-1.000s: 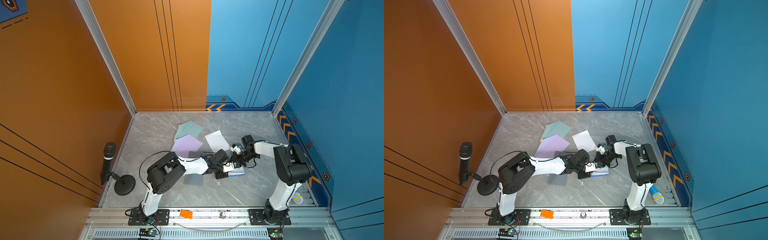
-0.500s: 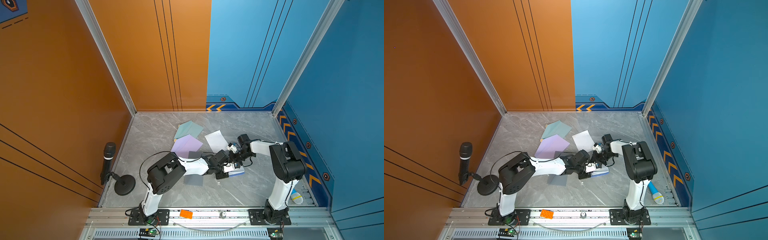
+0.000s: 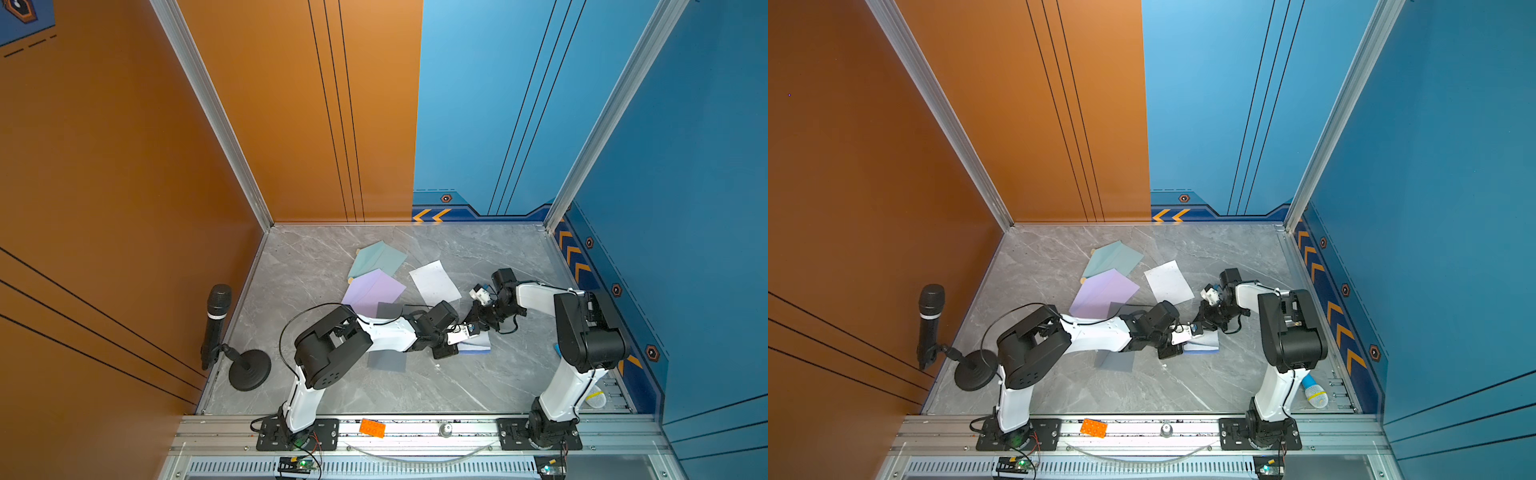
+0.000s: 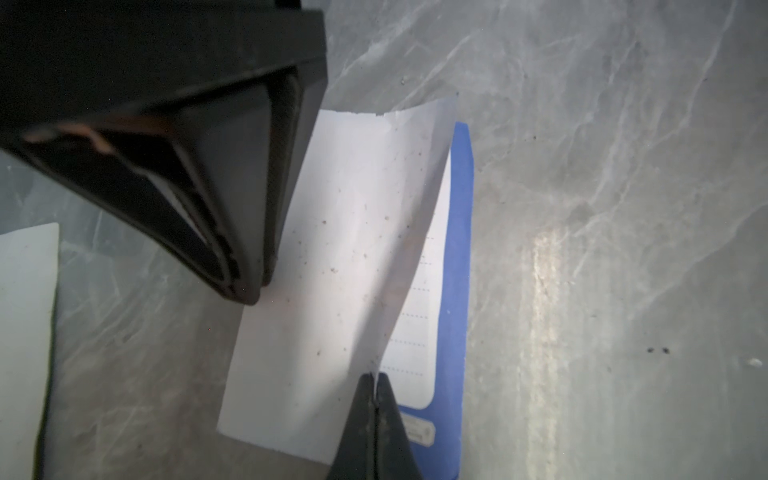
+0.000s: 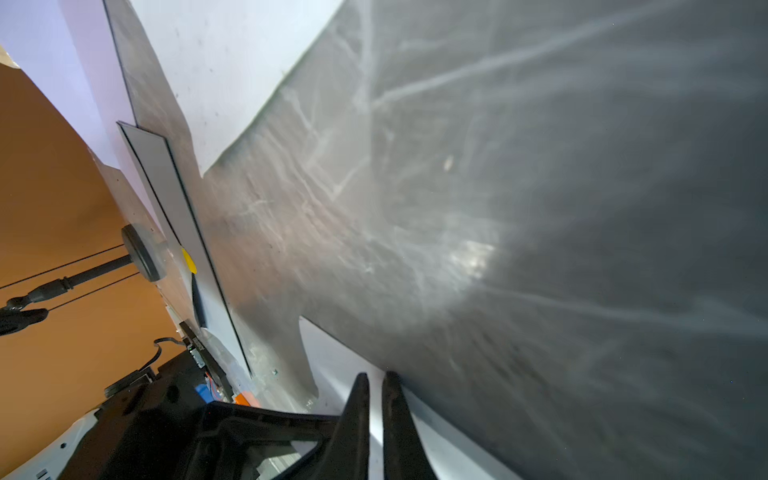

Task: Fold the letter paper in half and place it into the envelope
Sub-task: Fold the letter paper at the center of the board.

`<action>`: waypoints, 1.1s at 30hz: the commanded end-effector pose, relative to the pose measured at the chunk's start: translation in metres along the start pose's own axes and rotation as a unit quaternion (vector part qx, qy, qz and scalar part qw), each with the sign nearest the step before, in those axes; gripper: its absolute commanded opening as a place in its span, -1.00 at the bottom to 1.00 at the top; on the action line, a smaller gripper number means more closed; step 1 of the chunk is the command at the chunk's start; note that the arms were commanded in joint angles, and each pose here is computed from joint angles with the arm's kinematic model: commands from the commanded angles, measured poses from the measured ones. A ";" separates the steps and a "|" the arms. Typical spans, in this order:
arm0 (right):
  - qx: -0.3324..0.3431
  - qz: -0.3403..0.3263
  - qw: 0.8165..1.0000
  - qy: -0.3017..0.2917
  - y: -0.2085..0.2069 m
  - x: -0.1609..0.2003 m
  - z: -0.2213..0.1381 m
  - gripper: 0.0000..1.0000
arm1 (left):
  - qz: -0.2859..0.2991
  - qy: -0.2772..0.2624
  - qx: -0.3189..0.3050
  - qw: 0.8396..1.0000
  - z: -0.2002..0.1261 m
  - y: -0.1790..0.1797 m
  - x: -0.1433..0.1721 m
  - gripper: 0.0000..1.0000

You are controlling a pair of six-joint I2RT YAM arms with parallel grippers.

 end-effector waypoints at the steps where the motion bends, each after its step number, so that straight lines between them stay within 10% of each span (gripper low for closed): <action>1: 0.040 0.015 0.999 -0.003 -0.020 0.009 -0.010 -0.75 | -0.017 0.064 0.018 0.998 0.011 -0.017 0.041 -1.00; 19: 0.099 0.103 0.983 -0.113 -0.067 0.002 -0.071 -0.76 | -0.030 0.062 0.012 0.998 0.006 -0.018 0.047 -1.00; 33: 0.037 0.105 0.987 -0.119 -0.040 0.038 -0.071 -0.35 | -0.069 0.044 -0.007 0.997 0.006 -0.012 0.043 -1.00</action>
Point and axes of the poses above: each gripper's point midway between its finger pads, its own z axis out along the fingers, its own y axis along the line the jaws close on, x = y × z, the point moved 2 cm from there along -z, back along the fingers, and after that the axes turned 3 degrees about z, right-handed, at the moved point
